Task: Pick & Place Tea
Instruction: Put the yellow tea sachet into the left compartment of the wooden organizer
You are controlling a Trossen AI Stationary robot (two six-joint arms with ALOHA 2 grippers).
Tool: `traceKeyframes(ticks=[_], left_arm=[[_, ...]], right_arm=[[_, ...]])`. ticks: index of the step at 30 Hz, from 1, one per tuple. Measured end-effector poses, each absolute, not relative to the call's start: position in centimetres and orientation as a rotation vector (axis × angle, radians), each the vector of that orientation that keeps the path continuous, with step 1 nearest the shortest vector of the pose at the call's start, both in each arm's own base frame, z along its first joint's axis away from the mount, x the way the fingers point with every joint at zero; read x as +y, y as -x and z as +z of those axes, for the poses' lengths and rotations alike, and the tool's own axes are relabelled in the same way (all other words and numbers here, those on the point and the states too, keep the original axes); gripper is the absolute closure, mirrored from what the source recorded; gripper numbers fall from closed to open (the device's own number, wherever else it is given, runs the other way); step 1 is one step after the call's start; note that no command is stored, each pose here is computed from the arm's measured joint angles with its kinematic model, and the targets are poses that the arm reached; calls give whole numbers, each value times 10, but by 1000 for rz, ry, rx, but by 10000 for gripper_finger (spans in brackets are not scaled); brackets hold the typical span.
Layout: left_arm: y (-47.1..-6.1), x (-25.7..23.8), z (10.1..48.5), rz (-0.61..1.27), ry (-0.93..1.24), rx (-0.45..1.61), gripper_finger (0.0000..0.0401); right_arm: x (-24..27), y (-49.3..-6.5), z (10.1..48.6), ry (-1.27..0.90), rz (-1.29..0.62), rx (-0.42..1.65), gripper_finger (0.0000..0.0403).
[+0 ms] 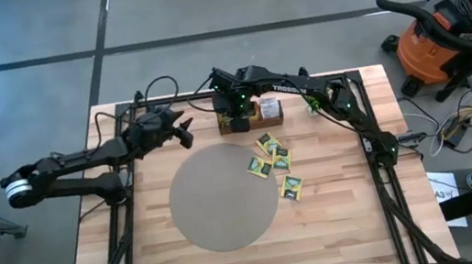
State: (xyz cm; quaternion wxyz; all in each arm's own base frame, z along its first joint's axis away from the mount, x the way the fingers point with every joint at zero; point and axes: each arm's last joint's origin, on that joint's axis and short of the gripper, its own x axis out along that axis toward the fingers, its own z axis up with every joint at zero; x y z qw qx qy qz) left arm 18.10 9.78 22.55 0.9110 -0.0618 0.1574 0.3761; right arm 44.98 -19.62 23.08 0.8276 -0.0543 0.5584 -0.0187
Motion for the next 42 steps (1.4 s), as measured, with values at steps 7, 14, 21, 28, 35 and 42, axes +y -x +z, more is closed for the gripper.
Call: traceKeyframes(ticks=[7,14,21,28,35,42], left_arm=[[-181,98,225,775,128,328,218],[-181,98,225,775,126,329,218],[-181,98,225,775,125,329,218],[-181,98,225,774,124,330,218],[-181,98,224,774,125,339,218],[-181,98,224,774,125,341,218]], right_arm=[[-196,-448,219,107,-32,1257,394],[-197,-450,220,115,-41,1232,394],[-198,-451,219,117,-44,1224,388],[-199,-452,215,120,-48,1216,336],[-205,-457,228,233,-227,1179,290],[-205,-457,269,243,-418,1118,289]])
